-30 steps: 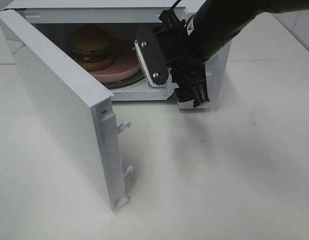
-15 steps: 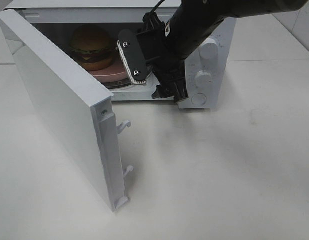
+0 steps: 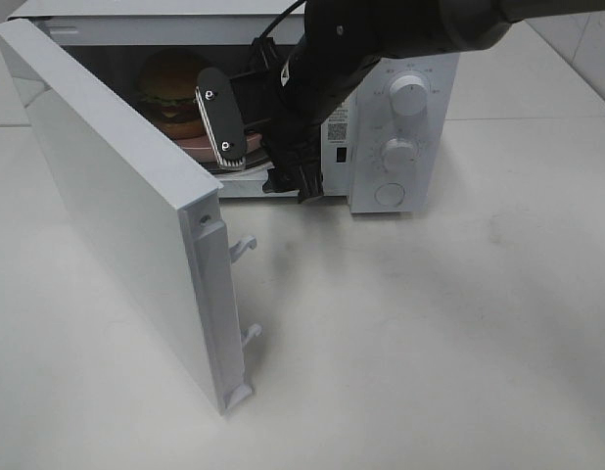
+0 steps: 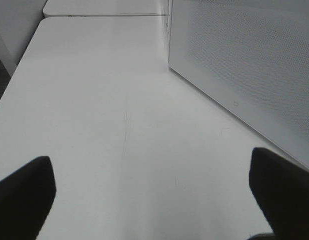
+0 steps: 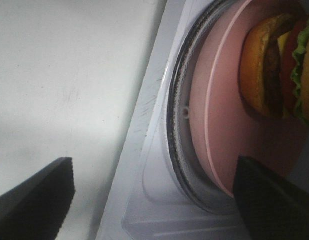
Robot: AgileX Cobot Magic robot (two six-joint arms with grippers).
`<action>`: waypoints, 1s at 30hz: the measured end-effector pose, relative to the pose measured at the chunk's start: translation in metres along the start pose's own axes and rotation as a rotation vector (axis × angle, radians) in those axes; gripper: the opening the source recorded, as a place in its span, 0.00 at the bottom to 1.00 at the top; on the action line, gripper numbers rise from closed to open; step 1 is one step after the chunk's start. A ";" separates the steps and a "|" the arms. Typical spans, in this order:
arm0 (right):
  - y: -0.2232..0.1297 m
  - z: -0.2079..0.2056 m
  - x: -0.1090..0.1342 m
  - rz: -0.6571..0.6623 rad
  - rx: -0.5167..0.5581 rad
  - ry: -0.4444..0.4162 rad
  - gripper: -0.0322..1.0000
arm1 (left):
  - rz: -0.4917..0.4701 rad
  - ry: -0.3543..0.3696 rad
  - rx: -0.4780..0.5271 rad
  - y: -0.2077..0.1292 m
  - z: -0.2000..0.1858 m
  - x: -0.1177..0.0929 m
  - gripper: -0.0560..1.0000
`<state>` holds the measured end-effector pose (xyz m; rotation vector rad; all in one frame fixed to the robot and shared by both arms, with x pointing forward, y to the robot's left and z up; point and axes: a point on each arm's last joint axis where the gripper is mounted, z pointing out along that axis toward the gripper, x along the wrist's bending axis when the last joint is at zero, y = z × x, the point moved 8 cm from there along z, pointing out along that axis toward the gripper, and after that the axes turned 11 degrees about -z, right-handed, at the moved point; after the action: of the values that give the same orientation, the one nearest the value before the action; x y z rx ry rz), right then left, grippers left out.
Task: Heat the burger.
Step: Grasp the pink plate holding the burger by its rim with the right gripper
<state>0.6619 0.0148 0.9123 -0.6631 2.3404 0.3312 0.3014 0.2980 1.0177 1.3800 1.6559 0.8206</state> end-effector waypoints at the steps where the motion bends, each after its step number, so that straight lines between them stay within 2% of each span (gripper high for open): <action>1: 0.000 0.003 0.001 0.000 0.000 0.003 0.84 | 0.000 0.000 0.000 0.000 0.000 0.000 0.97; 30: 0.000 0.063 -0.012 -0.002 0.007 0.029 0.80 | 0.000 0.000 0.000 0.000 0.000 0.000 0.97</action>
<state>0.7035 0.0447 0.8736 -0.6710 2.3668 0.3148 0.3014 0.2980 1.0177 1.3800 1.6559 0.8206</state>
